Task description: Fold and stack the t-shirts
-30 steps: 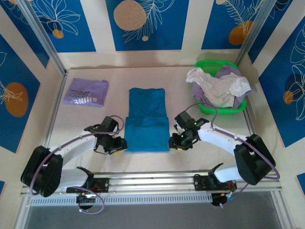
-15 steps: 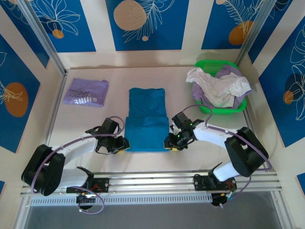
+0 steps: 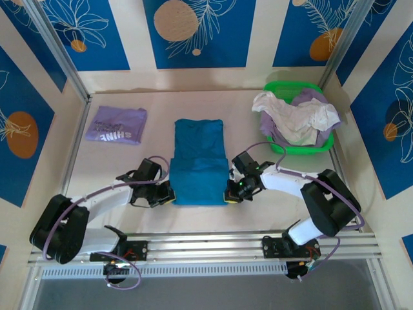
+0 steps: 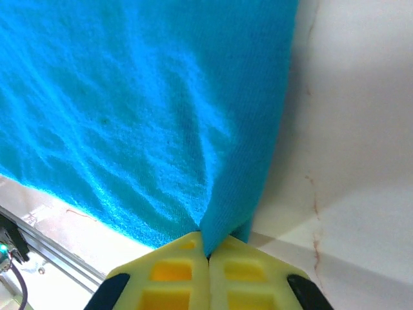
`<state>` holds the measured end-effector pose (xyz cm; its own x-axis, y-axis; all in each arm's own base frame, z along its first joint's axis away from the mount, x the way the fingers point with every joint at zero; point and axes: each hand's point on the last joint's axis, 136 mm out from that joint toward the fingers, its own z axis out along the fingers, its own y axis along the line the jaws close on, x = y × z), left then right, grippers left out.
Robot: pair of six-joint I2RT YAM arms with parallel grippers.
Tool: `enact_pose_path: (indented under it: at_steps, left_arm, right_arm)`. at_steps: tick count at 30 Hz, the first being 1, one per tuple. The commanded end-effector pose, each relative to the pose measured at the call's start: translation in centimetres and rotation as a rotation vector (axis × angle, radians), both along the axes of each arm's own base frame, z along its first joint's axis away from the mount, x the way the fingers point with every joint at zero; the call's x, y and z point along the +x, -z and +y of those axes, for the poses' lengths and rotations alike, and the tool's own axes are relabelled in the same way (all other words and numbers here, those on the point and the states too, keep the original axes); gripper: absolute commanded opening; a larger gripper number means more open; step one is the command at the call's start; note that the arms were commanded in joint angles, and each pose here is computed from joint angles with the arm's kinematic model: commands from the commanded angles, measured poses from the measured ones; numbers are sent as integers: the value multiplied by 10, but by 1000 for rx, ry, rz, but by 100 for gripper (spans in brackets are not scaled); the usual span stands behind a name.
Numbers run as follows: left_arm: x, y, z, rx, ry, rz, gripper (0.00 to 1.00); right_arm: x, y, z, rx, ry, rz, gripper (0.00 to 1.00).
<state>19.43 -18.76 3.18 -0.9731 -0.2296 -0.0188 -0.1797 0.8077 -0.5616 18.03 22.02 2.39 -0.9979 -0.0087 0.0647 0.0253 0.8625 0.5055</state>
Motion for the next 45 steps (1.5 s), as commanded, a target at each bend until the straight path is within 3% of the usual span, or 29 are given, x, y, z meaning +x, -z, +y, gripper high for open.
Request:
enact_pose_path:
  at_steps: [1,10,20,29,45]
  left_arm:
    - [-5,-6,-2,-11,24,-3,0]
    - [-33,-6,9,-2,22,37,0]
    - [-59,-46,14,-55,7,-4,0]
    - [-61,-85,3,-104,0,-75,0]
    - [3,-155,-32,-97,22,-214,0]
  right_arm:
    - [-7,-6,-1,0,-17,7,0]
    - [-39,-12,-7,-9,-37,66,0]
    - [-71,-55,-6,87,-4,41,0]
    - [-91,-67,-11,91,4,58,0]
    - [-34,-130,-11,154,102,-75,0]
